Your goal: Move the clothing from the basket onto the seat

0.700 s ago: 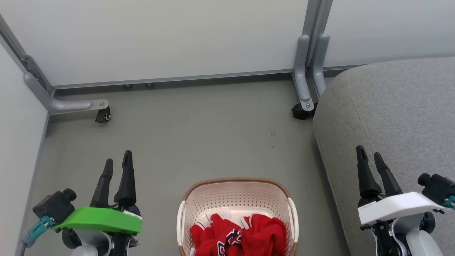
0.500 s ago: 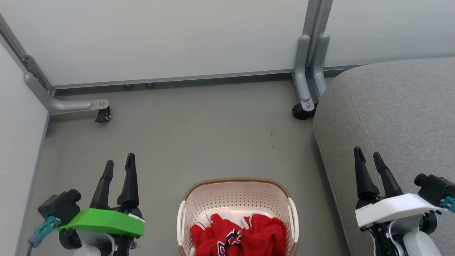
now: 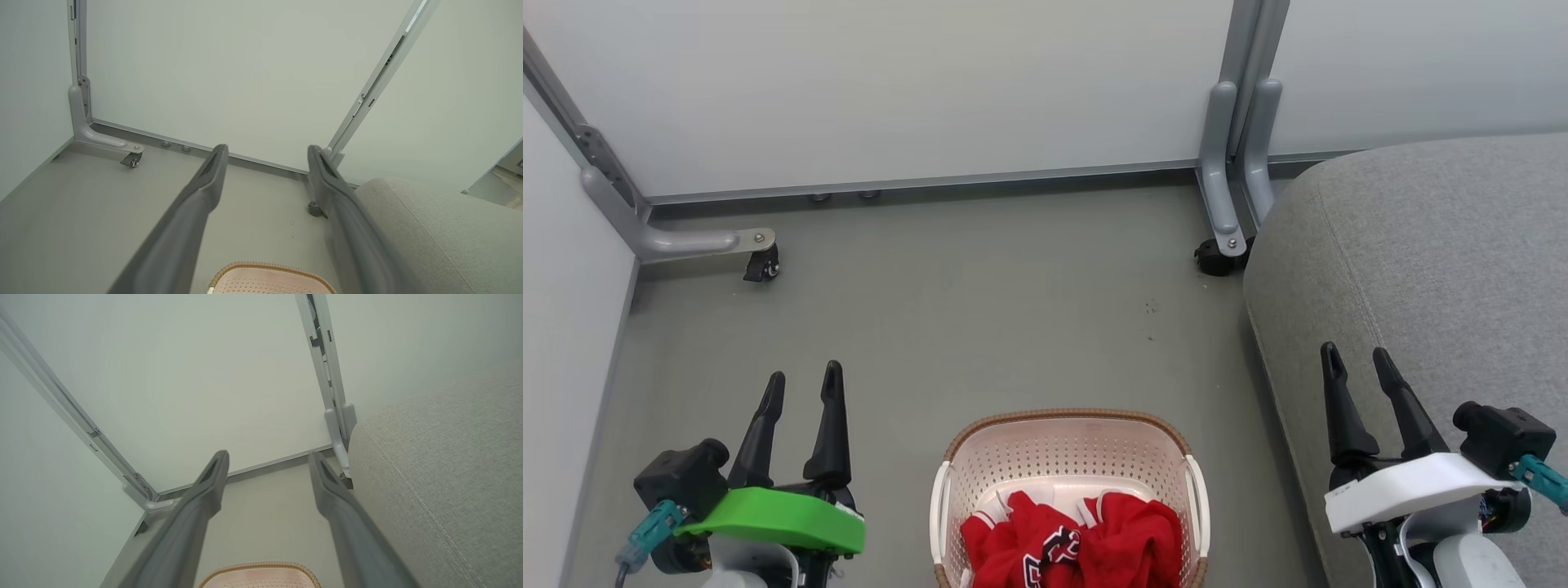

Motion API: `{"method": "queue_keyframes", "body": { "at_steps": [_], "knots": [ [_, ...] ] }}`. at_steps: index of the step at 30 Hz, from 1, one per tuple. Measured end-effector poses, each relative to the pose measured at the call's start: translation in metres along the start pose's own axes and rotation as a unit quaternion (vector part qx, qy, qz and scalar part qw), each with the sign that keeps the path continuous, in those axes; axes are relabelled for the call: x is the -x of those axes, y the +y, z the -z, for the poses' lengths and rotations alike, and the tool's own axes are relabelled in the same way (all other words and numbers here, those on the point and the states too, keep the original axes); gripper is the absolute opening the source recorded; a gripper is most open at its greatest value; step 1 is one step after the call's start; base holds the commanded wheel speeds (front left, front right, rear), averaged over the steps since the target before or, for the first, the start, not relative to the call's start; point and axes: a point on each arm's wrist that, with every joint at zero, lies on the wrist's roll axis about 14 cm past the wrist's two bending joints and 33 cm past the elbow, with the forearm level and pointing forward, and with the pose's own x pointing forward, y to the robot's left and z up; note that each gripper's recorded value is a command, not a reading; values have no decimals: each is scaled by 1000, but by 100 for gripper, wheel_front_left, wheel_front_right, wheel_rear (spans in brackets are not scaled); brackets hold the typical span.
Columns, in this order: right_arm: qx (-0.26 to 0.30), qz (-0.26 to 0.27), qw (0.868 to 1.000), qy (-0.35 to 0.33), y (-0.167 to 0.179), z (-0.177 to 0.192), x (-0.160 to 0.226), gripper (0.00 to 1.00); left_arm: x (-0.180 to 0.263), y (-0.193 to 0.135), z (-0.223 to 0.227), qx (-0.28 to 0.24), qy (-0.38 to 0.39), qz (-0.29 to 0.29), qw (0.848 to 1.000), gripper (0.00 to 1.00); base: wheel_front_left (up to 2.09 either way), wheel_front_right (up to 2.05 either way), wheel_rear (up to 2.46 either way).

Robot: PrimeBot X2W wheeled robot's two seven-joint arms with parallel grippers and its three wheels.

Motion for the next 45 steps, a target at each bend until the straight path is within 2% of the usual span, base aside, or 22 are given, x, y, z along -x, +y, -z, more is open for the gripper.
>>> {"method": "queue_keyframes", "body": {
  "at_steps": [22,45],
  "knots": [
    [79,-15,997,19,4,15,3,100,3,-3,8,-92,5,13,996,100,0,0,0],
    [150,-37,988,19,13,20,5,100,7,2,21,-157,20,16,987,100,0,0,0]
  ]
}}
